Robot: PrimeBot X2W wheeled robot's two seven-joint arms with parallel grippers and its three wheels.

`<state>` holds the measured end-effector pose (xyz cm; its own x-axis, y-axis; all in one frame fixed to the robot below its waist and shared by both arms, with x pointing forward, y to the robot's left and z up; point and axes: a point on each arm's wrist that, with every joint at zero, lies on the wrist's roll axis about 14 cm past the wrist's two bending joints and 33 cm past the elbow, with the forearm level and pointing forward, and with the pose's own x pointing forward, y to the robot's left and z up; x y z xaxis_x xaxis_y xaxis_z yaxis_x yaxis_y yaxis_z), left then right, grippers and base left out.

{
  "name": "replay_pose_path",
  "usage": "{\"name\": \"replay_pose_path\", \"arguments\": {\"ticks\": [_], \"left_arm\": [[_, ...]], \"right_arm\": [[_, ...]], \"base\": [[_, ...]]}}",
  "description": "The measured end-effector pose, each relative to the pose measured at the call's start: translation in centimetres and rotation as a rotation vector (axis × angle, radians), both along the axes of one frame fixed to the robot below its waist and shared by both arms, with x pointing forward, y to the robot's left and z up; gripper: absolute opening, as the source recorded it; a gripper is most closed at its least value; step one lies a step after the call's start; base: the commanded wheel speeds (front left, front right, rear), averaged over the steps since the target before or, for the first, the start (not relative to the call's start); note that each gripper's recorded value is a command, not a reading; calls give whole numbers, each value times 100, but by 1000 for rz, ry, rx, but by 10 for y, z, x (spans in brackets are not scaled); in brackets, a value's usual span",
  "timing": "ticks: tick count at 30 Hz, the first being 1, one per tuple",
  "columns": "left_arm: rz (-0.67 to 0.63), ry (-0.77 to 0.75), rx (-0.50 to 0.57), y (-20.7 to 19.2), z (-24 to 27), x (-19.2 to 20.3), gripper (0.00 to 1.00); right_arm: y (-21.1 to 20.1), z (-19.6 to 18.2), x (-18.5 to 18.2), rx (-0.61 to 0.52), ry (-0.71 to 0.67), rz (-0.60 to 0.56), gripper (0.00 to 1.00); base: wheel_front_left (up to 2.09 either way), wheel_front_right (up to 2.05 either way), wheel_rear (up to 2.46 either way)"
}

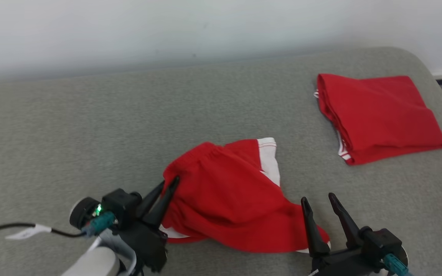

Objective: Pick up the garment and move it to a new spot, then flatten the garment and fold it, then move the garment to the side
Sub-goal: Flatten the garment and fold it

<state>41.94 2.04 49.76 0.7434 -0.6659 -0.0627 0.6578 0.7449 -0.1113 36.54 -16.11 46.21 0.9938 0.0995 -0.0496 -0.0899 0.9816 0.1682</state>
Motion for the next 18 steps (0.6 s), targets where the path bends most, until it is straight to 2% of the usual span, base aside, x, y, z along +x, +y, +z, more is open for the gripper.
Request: {"name": "replay_pose_path", "arguments": {"ticks": [8,16,17,18], "left_arm": [[-32,41,69,-19,-32,53,0],[-41,99,117,-31,-63,74,0],[-47,105,119,-33,-64,73,6],[-41,107,121,-33,-65,73,49]], "right_arm": [[-28,-6,-3,10,26,-88,100],[-46,-15,-9,1,60,-148,100],[-48,-15,-9,0,60,-152,100],[-49,-14,-10,0,58,-155,100]], "base": [[0,0,0],[0,0,0],[0,0,0],[0,0,0]]}}
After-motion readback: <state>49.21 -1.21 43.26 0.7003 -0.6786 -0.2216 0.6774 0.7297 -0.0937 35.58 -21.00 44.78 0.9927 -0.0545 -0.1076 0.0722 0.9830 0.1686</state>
